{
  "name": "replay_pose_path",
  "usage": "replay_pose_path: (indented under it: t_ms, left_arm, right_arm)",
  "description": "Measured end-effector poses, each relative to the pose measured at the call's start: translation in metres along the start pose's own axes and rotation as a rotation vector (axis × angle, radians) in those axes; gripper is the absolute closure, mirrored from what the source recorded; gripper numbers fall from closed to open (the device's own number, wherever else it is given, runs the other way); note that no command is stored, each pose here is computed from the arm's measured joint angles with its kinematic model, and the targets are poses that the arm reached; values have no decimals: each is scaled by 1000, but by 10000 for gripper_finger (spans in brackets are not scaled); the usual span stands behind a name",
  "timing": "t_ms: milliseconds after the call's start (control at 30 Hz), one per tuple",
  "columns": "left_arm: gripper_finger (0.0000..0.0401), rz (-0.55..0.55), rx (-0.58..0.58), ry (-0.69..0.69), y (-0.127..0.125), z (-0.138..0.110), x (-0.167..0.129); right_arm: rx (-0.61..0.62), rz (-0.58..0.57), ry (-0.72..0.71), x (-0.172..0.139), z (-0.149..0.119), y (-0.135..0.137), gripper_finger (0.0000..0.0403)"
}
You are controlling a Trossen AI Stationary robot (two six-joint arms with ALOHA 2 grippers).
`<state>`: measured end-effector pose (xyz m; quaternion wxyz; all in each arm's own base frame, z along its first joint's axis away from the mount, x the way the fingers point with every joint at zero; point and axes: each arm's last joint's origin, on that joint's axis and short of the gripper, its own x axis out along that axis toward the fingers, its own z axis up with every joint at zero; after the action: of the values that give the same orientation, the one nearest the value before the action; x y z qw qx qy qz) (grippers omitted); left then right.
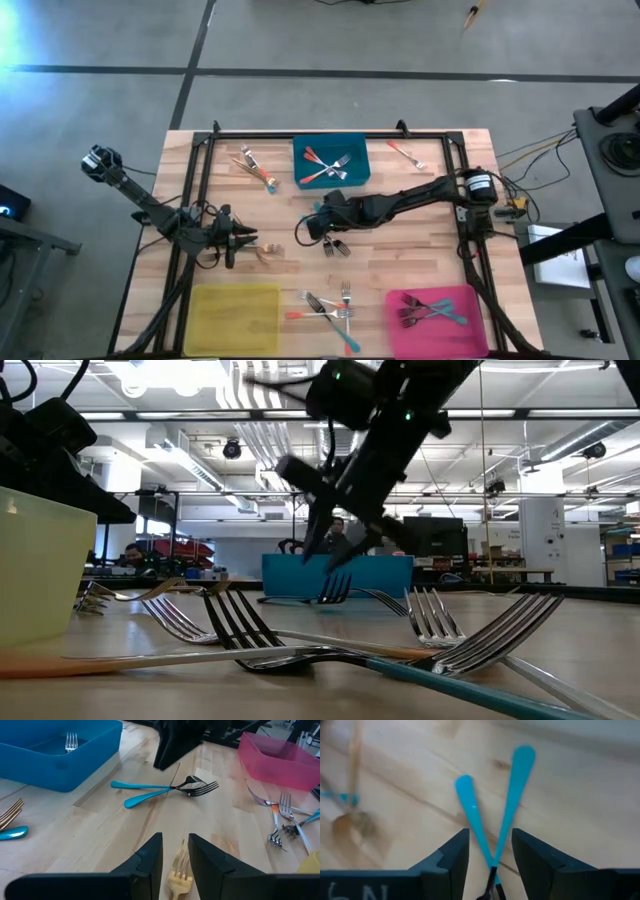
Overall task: Sort silverware by color (type)
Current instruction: Put the blue fork into the pink bin
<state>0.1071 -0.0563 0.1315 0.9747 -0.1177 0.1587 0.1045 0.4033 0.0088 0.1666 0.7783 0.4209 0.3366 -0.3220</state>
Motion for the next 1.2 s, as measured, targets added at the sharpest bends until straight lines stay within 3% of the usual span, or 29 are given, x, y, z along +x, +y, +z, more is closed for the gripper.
replay_pose_path:
  t_ms: [500,733,1200]
  left_arm:
    - [324,0,0,0,0,0,0]
    - [324,0,-1,0,0,0,0]
    - [324,0,0,0,0,0,0]
  right_arm:
    - [25,-57,57,40,-13,-7,293]
    - [-1,-82,65,41,-13,-10,328]
    - [-41,-89,87,39,-13,-11,331]
